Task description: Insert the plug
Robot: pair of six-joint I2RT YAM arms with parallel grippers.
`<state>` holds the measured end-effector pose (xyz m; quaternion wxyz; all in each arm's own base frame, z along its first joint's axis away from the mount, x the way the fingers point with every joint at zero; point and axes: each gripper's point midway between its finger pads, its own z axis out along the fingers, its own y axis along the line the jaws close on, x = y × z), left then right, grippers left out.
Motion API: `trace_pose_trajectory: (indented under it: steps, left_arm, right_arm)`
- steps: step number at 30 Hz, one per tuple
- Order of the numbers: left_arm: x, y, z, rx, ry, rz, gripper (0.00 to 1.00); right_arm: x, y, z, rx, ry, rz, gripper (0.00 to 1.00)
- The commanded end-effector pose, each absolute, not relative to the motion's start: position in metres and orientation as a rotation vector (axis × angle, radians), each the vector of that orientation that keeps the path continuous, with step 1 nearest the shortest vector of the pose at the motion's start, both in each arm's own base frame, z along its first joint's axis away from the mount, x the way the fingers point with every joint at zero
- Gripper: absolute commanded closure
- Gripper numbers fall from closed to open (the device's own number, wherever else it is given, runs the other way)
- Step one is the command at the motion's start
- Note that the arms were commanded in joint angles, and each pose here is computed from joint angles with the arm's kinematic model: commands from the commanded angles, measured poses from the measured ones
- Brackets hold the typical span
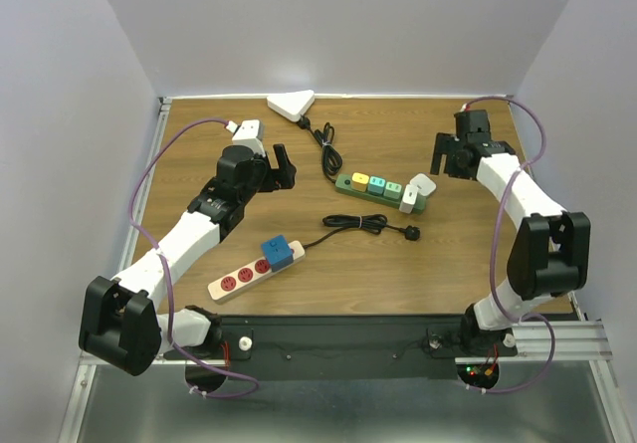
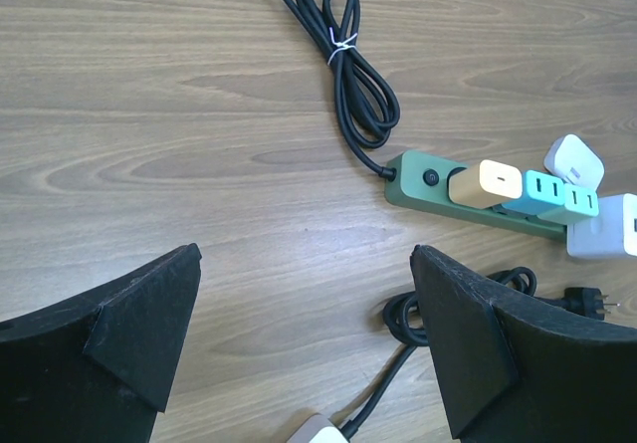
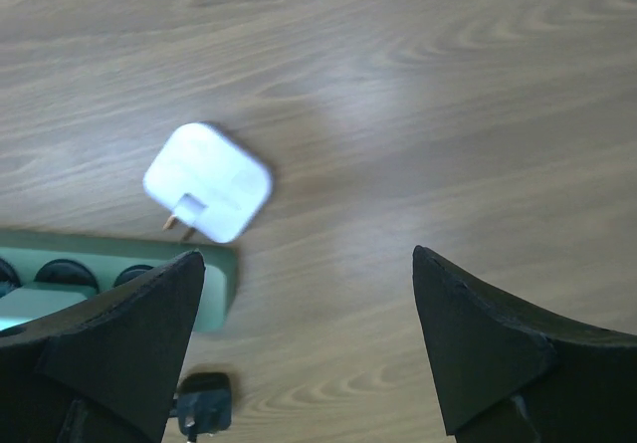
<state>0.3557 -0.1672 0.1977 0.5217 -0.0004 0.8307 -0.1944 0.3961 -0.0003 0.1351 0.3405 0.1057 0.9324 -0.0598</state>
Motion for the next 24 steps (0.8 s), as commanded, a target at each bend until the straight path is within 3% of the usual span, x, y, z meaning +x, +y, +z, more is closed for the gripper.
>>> trace_pose_trajectory:
  steps: [1, 24]
  left_arm:
    - [0.360, -0.171, 0.225, 0.009, 1.924, -0.492, 0.01]
    - [0.366, -0.170, 0.213, 0.035, 1.985, -0.441, 0.01]
  right_arm:
    - [0.413, 0.011, 0.109, 0.137, 2.433, -0.133, 0.10]
    - [0.443, 0.015, 0.058, -0.128, 2.472, 0.030, 0.09]
